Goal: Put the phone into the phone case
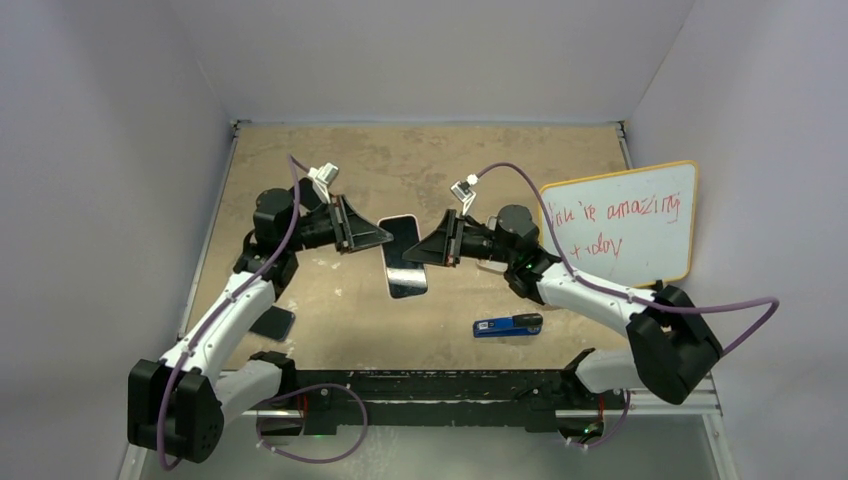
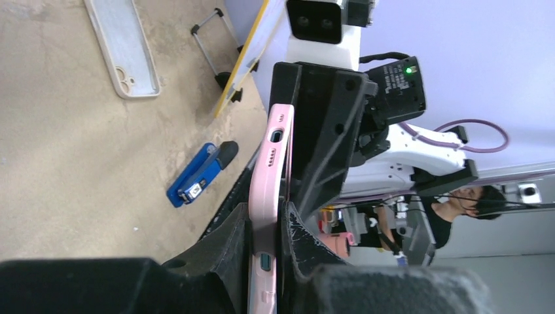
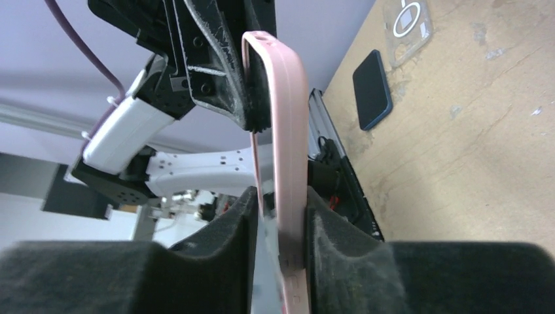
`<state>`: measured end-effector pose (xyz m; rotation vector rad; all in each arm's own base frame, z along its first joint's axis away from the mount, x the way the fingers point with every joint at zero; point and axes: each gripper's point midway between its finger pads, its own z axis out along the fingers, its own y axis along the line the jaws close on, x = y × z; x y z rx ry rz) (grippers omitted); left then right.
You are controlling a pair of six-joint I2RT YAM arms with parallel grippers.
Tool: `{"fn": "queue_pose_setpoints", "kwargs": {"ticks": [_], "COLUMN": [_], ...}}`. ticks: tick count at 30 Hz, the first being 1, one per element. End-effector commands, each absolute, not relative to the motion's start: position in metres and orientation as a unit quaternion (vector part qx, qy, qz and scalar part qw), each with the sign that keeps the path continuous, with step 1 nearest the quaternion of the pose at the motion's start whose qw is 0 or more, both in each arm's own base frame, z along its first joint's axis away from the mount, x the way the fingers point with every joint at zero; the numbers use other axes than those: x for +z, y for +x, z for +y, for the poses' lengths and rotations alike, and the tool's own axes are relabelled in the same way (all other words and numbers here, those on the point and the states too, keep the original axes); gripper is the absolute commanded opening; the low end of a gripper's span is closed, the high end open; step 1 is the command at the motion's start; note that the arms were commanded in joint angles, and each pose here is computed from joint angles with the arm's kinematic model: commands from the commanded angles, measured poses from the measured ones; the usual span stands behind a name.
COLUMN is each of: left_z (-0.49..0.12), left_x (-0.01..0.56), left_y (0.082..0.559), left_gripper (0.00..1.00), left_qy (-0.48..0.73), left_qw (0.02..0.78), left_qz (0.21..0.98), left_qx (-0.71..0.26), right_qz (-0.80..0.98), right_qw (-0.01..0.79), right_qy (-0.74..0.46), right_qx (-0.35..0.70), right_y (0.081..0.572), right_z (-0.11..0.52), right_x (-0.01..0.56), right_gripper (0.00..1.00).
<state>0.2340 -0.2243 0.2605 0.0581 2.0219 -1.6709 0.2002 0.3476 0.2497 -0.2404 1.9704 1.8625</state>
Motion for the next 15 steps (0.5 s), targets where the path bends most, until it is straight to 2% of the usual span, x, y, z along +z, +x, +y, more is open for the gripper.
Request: {"fn": "queue_pose_setpoints", "kwargs": {"ticks": [1, 3, 6, 9, 15], "left_z": [-0.223, -0.222, -0.221, -0.220, -0.219], "left_x": [0.271, 0.279, 0.286, 0.292, 0.296], "left_y": [0.238, 0.243, 0.251, 0.258, 0.269], "left_gripper": [0.00, 0.00, 0.00, 0.00, 0.00], "left_qy": [0.014, 0.001, -0.018, -0.033, -0.050], "left_qw": [0.291, 0.308, 0.325, 0.339, 0.354], "left_qz": [0.726, 0.712, 0.696, 0.682, 0.668], "left_qx": [-0.623, -0.631, -0.640, -0.647, -0.653], "right_qz": [0.669, 0.678, 0.688, 0.690, 0.694], "right_qw": [0.238, 0.232, 0.218, 0.210, 0.194], "right_qy": [-0.116, -0.104, -0.082, -0.058, -0.012], "right_qx": [0.694, 0.689, 0.687, 0.690, 0.693], "right_y": [0.193, 0.191, 0.185, 0.181, 0.182], "right_z": [0.348, 0.345, 0.343, 0.343, 0.344], "right_x": [0.284, 0.274, 0.260, 0.254, 0.249], "right_gripper": [0.41, 0.56, 0.68, 0.69, 0.65]}}
